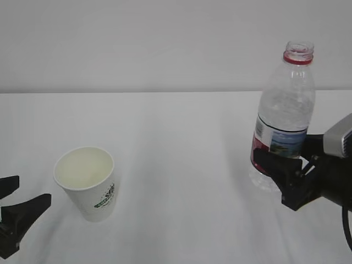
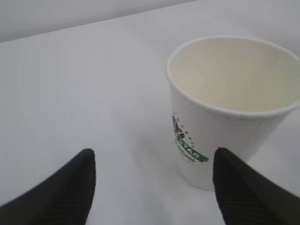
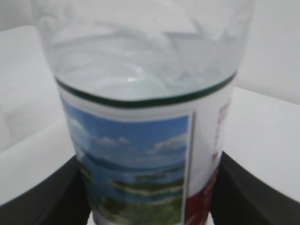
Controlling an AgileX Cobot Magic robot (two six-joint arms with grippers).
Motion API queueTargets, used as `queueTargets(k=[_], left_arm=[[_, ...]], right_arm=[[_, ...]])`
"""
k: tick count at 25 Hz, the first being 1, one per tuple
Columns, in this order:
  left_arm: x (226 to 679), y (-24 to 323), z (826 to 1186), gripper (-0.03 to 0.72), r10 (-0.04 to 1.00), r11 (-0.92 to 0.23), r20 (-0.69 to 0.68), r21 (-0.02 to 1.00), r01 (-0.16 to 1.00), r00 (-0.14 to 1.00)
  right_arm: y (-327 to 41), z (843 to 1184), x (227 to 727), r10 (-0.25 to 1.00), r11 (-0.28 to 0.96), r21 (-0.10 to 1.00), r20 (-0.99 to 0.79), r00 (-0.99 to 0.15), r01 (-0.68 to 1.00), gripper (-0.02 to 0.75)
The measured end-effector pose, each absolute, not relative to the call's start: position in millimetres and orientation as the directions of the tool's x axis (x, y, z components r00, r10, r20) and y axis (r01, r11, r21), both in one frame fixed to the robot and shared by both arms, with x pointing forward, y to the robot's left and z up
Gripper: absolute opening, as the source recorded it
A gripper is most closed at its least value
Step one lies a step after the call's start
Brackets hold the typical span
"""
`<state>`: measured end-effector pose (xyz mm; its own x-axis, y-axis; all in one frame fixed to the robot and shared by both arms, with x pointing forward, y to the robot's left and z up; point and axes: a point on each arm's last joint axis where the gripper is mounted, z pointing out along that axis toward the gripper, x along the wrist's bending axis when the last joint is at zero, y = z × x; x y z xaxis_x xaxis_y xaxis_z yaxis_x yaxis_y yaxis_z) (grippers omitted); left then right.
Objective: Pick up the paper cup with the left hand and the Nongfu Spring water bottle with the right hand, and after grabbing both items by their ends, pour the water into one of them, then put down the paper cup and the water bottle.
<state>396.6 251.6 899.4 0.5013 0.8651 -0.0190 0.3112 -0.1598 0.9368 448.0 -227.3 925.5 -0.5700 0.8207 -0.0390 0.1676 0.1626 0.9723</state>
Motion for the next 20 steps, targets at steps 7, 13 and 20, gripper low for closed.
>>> queueTargets(k=[7, 13, 20], left_arm=[[393.4, 246.4, 899.2, 0.57, 0.826, -0.189, -0.013, 0.936, 0.297, 0.564], [389.7, 241.4, 899.0, 0.57, 0.782, -0.215, -0.008, 0.935, 0.282, 0.624], [389.5, 241.2, 897.7, 0.595, 0.779, -0.217, -0.012, 0.933, 0.288, 0.627]], right_arm=[[-232.1, 919.3, 433.8, 0.837, 0.168, 0.964, -0.029, -0.546, 0.206, 0.505], [-232.3, 919.3, 432.5, 0.836, 0.175, 0.964, -0.036, -0.548, 0.202, 0.504], [-232.5, 919.3, 432.6, 0.837, 0.176, 0.964, -0.038, -0.546, 0.202, 0.505]])
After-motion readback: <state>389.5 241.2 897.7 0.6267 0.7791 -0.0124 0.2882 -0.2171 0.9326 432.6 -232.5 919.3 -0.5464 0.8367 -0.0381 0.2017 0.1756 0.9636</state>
